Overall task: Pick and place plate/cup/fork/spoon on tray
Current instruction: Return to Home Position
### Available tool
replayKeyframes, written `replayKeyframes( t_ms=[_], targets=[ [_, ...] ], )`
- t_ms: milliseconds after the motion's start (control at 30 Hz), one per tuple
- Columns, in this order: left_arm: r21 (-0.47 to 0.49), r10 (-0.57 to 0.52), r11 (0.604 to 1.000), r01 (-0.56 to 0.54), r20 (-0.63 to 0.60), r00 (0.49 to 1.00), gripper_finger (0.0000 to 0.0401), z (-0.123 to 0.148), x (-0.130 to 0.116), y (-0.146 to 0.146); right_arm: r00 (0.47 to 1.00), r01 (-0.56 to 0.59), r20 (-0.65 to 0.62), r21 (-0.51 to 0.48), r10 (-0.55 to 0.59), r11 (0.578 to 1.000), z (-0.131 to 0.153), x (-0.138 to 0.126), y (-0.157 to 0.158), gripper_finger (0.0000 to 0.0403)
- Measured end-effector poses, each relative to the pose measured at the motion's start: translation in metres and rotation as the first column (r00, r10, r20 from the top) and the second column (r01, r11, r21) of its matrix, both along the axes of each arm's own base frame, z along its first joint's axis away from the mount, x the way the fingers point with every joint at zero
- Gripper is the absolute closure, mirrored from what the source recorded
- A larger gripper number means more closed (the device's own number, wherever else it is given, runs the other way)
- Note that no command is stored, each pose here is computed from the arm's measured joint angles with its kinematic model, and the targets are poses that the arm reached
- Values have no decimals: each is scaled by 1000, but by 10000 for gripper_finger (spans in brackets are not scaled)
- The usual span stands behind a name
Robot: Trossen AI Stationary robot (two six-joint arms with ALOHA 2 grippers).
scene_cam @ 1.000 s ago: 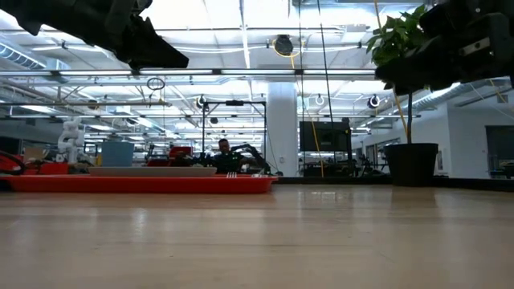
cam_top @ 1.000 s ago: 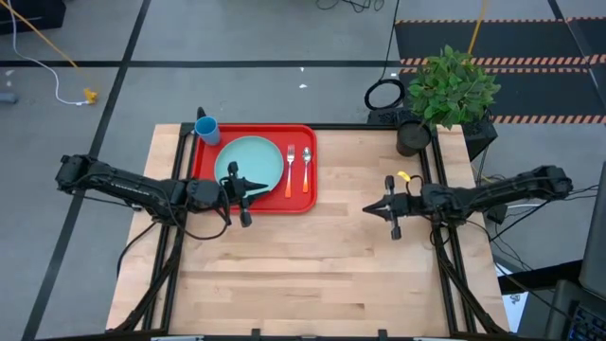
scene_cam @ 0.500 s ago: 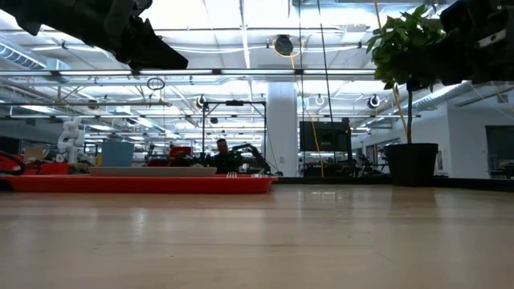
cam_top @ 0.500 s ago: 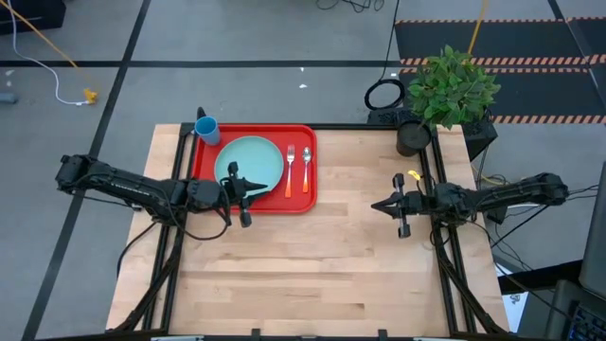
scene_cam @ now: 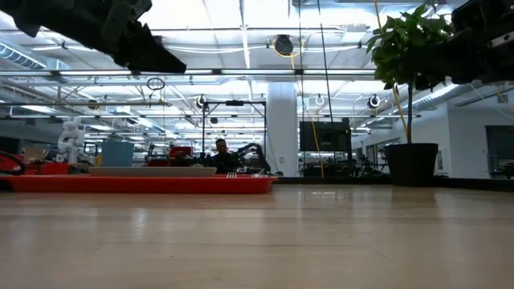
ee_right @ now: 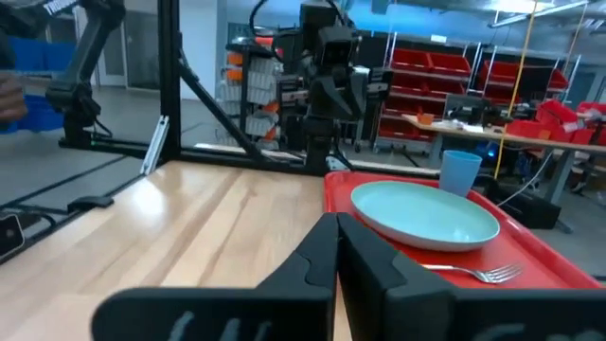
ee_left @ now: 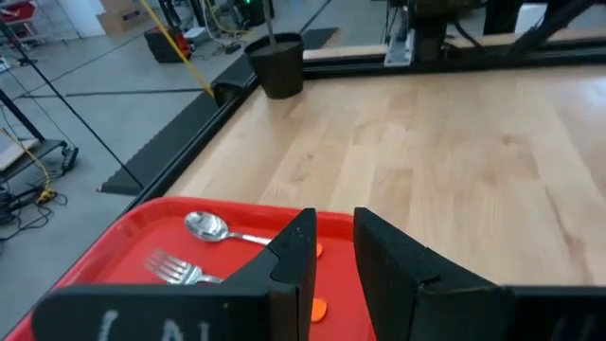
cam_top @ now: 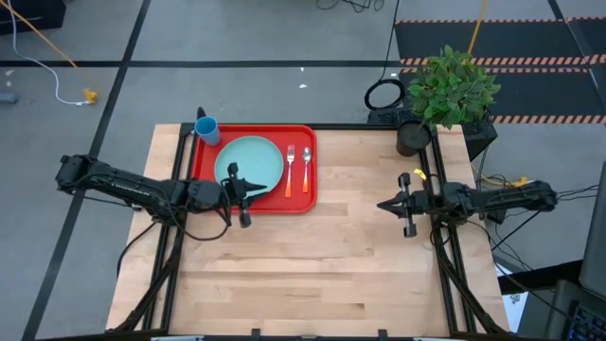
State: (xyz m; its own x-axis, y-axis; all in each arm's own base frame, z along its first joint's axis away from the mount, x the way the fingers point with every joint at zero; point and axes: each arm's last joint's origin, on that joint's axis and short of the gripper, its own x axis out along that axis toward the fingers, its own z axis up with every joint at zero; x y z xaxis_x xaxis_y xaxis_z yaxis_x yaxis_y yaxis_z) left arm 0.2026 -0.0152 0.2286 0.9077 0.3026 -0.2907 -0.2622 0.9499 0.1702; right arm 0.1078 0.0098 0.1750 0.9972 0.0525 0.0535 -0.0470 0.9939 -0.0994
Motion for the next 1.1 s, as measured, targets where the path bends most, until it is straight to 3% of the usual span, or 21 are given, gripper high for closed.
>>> replayKeyframes(
  t_ms=[533,1100],
  targets=[
    [-37,36,999,-33,110,993,325,-53,-47,13,993,109,-47,-34,-110,993,-6,-6,-4,403],
    [-88,51,995,-39,147,988,325,-74,-68,15,990,133,-29,-94,-136,987,-5,-9,-5,403]
  ],
)
